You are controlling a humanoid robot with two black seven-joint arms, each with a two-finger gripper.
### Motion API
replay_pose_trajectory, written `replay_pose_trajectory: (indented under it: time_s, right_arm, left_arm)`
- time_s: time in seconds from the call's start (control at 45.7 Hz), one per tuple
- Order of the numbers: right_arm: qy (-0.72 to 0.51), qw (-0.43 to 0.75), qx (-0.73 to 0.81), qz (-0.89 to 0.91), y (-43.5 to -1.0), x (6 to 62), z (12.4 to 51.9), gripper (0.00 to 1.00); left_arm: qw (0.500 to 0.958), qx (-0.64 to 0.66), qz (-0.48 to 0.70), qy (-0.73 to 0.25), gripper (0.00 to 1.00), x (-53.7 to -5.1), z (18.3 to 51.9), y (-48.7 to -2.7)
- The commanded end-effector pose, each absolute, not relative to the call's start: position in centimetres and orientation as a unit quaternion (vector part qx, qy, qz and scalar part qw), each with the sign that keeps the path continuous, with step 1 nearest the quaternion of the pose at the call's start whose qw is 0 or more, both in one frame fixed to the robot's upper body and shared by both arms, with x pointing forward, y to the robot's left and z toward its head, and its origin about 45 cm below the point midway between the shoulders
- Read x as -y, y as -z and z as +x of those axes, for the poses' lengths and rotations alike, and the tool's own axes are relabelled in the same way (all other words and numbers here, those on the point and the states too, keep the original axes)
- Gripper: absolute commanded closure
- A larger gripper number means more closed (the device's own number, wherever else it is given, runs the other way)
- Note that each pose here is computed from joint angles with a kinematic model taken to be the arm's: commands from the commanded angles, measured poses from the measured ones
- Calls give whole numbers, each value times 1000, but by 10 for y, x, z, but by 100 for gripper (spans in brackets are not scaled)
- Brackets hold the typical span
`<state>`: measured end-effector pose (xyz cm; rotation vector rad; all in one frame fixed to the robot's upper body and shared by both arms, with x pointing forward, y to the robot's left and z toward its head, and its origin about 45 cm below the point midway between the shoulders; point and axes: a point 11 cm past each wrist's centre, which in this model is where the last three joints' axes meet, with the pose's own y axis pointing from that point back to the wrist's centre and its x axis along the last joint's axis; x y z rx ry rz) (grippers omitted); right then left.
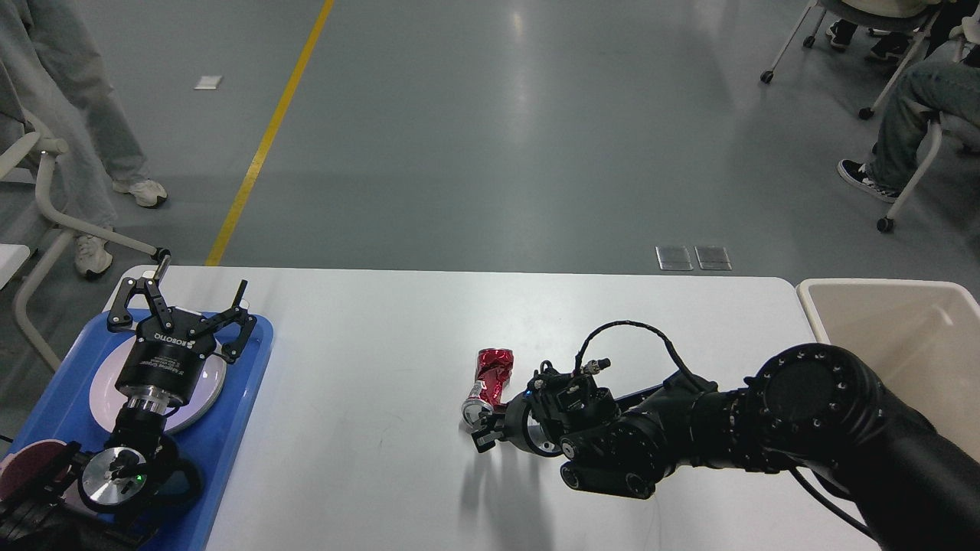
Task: Tidy desktop
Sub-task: 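Grasp the crumpled red can with the right gripper, then lift the can and carry it over the white bin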
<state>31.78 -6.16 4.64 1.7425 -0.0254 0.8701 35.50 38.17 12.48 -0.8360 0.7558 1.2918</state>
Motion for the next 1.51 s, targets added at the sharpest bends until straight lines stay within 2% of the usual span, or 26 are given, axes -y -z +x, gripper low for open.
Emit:
replay_pose_trajectory:
  time_s: [0.0, 0.416, 0.569, 0.831, 0.941, 1.225, 1.4, 1.488]
  right_arm:
    - [-366, 573, 12, 734, -45, 64, 316, 100]
    - [-319, 588, 63, 741, -53, 69, 323, 100]
    - [-280, 591, 89, 751, -78, 86, 341, 100]
    - [-257, 624, 75, 734, -148, 122, 357, 100]
    - [-201, 644, 85, 733, -181, 143, 361, 100]
    - [-112, 735, 23, 668, -266, 205, 352, 100]
    - [-88, 746, 17, 660, -332, 228, 335, 100]
    - [-74, 731, 14, 678, -352, 234, 322, 100]
  left_arm:
    - [655, -333, -369, -570, 4, -382, 355, -125]
    - [655, -333, -369, -569, 4, -382, 356, -125]
    - [655, -333, -369, -570, 4, -382, 355, -125]
    - [655, -333, -369, -570, 4, -382, 355, -125]
    - [655, -333, -369, -569, 4, -382, 356, -125]
    - [655, -333, -369, -569, 4, -382, 356, -125]
    - [655, -333, -369, -570, 4, -382, 355, -125]
    - [655, -333, -369, -570, 4, -382, 355, -125]
